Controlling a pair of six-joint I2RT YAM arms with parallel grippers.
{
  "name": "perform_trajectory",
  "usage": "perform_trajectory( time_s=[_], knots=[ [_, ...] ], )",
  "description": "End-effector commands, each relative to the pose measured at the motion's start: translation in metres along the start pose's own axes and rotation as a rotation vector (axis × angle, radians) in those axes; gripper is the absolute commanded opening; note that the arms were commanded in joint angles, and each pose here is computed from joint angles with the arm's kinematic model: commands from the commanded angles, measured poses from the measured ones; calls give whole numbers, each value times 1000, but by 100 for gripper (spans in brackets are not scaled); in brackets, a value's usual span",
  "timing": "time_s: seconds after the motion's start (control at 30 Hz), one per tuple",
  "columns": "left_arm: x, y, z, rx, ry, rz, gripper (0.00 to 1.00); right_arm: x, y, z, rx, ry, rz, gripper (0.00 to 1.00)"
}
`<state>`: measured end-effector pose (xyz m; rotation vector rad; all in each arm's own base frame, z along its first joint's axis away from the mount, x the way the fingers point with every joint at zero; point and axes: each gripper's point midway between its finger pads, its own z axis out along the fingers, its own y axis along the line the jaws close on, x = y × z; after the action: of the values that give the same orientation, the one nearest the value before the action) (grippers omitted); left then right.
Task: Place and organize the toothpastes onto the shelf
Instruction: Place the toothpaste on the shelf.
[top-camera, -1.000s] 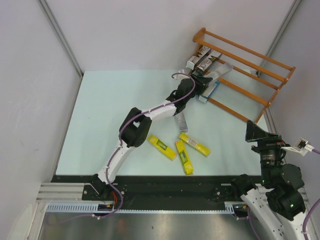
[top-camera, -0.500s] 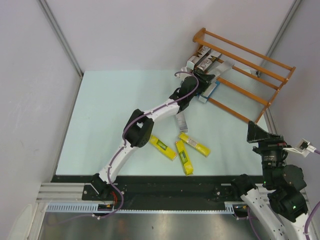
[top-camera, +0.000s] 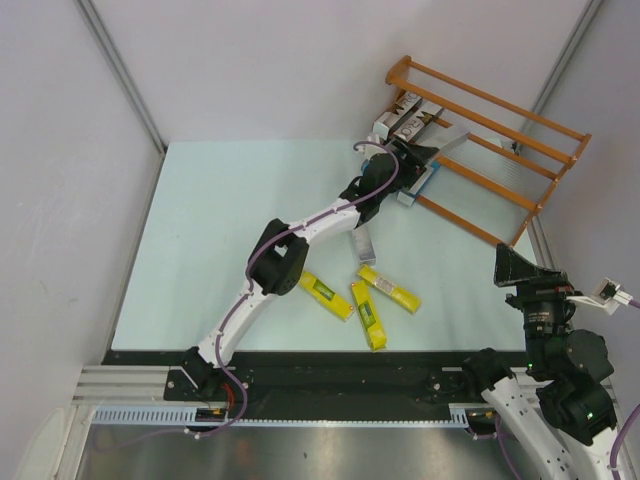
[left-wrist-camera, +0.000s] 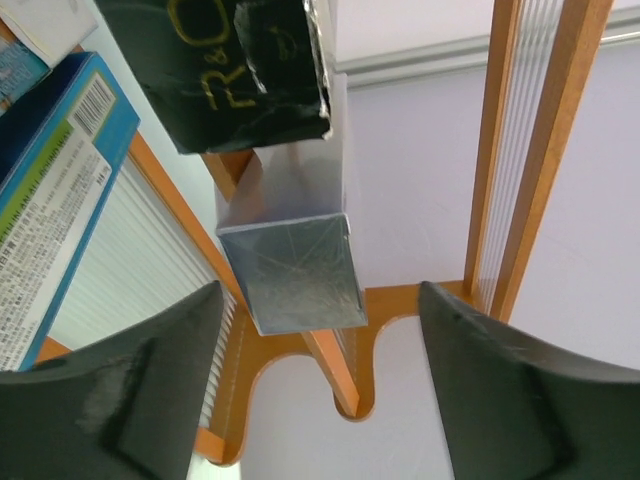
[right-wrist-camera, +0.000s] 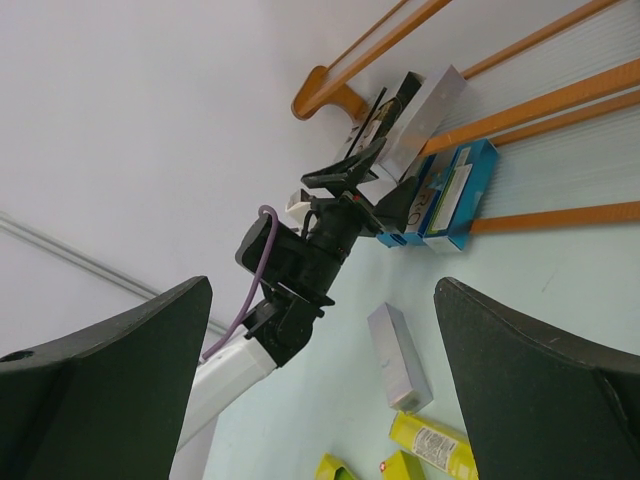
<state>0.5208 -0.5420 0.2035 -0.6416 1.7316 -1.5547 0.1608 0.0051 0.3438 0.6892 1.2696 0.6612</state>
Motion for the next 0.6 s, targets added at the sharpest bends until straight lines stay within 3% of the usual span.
perform_trajectory(
  time_s=[0.0,0.13,0.4,0.5,0.57],
  knots=[
    [8,-32,-7,80,40,19,86,-14,8,-5,-20,-29,37,100],
    [5,-32,-10,84,35,31,86,-15,7,-5,-18,-32,36,100],
    [-7,-31,-8,91,8,15,67,-15,7,-5,-15,-34,32,100],
    [-9,-36,-9,109,18,24,67,-15,7,-5,-17,-35,31,100],
    [-7,-37,-10,116,34,48,72,-15,7,-5,-16,-34,30,100]
  ],
)
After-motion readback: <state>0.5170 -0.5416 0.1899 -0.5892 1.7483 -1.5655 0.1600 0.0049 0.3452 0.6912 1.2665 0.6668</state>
